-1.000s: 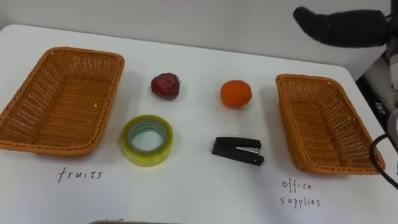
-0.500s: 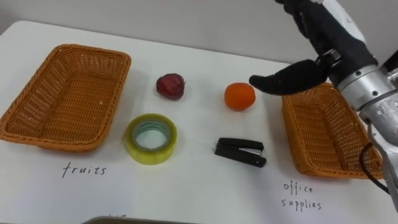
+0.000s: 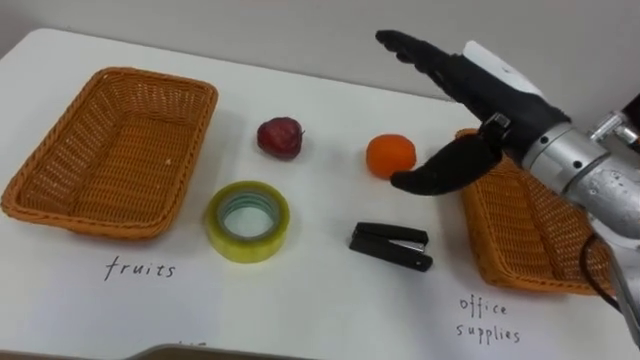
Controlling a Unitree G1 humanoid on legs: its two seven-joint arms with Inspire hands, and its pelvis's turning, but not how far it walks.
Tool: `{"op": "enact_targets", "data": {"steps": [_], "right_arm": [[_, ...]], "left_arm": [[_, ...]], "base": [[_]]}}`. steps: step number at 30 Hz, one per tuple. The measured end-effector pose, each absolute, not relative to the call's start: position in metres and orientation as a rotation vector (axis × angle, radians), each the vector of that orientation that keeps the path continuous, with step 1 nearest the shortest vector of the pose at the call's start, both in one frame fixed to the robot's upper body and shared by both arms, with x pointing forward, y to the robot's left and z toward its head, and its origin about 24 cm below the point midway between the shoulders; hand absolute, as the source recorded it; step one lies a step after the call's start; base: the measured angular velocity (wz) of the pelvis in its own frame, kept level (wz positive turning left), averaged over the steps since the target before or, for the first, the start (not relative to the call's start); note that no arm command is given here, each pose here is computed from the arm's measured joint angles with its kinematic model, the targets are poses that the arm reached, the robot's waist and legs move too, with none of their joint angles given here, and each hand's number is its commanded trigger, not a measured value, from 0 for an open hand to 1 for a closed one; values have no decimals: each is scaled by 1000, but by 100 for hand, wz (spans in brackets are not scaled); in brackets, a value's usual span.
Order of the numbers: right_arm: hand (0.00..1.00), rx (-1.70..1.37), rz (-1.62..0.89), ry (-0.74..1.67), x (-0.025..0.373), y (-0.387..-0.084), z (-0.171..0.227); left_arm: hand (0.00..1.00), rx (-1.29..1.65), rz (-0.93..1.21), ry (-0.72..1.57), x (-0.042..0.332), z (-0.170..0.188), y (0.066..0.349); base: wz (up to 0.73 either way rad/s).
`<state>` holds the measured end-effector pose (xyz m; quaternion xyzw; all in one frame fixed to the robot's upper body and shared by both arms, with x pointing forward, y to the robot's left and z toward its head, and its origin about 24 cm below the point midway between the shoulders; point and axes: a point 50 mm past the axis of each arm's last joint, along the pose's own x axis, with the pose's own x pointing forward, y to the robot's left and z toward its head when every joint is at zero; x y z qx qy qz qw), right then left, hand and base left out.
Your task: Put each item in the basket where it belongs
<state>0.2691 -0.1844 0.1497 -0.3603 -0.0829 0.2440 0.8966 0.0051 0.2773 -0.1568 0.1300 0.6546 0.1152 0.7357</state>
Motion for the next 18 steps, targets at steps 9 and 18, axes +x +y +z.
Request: {"op": "enact_targets", "data": {"steps": [9, 18], "right_arm": [[0, -748, 549, -106, 271, -186, 139], [0, -809, 629, -29, 270, -182, 128]], "left_arm": [[0, 309, 241, 1443, 6, -156, 281], [0, 301, 220, 1438, 12, -156, 280]], "base": [[0], [1]]}}
